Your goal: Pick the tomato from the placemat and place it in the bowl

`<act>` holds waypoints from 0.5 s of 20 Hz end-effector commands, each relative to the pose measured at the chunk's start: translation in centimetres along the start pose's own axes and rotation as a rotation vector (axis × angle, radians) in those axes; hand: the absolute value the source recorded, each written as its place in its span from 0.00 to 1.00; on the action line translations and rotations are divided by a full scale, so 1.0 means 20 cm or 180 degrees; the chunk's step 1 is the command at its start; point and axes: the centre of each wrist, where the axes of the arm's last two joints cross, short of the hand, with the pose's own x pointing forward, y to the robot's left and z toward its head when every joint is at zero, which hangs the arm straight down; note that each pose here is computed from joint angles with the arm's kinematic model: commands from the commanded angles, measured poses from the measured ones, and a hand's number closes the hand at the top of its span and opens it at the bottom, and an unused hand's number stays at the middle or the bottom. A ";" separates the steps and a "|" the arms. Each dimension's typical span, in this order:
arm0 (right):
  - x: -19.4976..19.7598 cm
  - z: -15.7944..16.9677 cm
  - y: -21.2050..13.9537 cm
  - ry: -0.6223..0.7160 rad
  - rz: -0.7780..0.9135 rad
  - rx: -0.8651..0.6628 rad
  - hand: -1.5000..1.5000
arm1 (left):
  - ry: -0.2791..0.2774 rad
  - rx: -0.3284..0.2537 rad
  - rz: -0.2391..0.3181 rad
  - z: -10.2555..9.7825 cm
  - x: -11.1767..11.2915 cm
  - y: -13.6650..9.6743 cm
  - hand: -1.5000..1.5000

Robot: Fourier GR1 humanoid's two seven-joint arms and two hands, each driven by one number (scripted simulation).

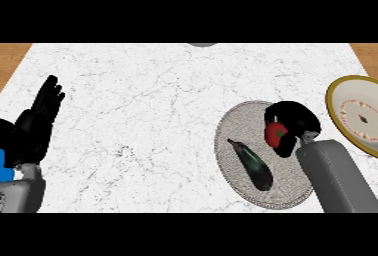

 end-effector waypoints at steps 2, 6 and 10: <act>-0.14 -0.05 -0.15 0.1582 -0.0852 -0.0510 1.00 | -0.0054 0.0026 0.0002 0.01 0.00 0.01 0.50; 0.03 -0.10 -0.38 0.2114 -0.0901 -0.1111 1.00 | -0.0052 -0.0057 0.0019 -0.03 0.03 -0.04 0.50; 0.20 -0.07 -0.57 0.2350 -0.0576 -0.1830 1.00 | 0.0025 -0.0014 0.0040 -0.02 -0.02 -0.02 0.50</act>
